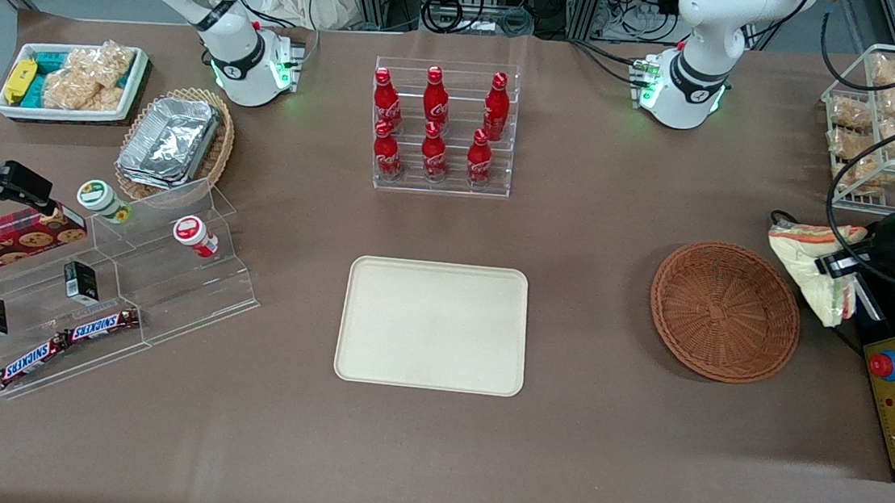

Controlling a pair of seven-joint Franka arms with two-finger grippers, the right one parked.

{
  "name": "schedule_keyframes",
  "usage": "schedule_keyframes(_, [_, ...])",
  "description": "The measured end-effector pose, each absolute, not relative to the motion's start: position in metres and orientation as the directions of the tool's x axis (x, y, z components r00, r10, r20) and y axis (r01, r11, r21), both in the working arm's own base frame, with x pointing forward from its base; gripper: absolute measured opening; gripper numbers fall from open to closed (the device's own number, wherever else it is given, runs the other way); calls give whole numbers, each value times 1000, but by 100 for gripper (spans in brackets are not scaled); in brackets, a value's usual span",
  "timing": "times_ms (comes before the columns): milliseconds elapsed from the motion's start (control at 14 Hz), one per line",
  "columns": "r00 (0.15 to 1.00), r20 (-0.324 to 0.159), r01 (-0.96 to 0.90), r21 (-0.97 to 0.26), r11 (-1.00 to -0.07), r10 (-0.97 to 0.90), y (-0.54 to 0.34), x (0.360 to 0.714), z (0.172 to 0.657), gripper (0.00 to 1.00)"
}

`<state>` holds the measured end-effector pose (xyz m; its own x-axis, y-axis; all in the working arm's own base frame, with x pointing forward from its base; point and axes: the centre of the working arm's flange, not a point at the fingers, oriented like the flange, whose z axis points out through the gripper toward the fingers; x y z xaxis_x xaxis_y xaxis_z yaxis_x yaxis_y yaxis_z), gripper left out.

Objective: Place sandwich from basket to tray
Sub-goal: 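Lift the sandwich and carry it with the left gripper to the cream tray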

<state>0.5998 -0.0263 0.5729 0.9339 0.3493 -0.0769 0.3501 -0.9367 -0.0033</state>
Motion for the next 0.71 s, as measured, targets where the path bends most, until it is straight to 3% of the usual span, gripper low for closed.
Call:
schedule_keyframes(143, [959, -100, 266, 10, -964, 264, -74, 608, 549, 15])
schedule_keyframes(714, [999, -13, -40, 152, -988, -42, -309, 624, 401, 15])
